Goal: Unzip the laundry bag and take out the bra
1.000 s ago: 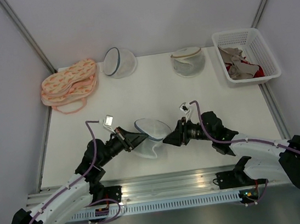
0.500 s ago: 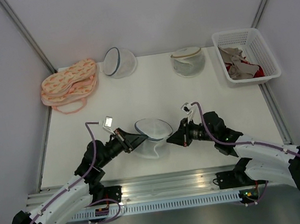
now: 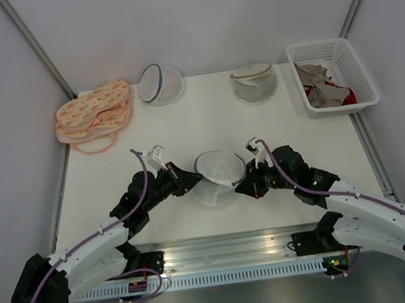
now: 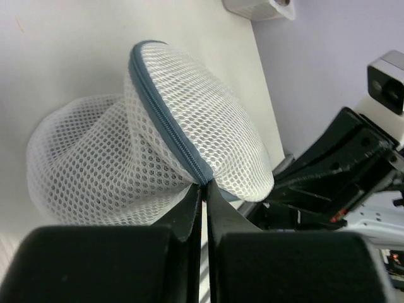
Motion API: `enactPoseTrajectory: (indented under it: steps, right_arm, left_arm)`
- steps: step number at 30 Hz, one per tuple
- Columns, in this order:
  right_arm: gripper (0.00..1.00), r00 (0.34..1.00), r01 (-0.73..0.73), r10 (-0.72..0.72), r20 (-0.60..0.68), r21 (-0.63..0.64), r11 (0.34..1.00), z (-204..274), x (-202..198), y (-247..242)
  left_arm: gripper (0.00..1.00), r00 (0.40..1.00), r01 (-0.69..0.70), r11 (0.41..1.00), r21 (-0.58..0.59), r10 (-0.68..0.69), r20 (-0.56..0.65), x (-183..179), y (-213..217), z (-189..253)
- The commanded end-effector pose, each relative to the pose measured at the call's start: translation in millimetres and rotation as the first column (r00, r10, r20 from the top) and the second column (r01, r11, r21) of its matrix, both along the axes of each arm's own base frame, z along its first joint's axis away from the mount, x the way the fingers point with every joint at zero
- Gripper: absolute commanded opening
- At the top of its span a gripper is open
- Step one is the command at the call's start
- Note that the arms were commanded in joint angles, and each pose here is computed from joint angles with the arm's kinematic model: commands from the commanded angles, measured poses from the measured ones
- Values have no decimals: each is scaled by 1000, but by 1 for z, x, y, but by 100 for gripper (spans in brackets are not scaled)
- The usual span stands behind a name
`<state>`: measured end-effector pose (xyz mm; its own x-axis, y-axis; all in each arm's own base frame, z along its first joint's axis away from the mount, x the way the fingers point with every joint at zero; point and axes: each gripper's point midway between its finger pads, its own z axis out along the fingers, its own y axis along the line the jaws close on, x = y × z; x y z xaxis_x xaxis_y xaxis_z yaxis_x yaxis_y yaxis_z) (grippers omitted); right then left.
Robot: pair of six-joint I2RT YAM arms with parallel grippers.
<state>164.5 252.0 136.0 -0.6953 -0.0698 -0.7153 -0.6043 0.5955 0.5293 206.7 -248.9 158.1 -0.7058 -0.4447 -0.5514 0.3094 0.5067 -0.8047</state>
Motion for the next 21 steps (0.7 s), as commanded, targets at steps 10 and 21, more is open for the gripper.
enactPoseTrajectory:
  steps: [10, 21]
  right_arm:
    - [0, 995, 87, -88, -44, -27, 996, -34, 18, 15]
    - [1, 988, 151, -151, -9, 83, 985, -16, 41, 33]
  left_arm:
    - [51, 991, 30, 999, -22, -26, 128, 73, -57, 24]
    - [72, 996, -9, 1000, -2, 9, -89, 4, -33, -9]
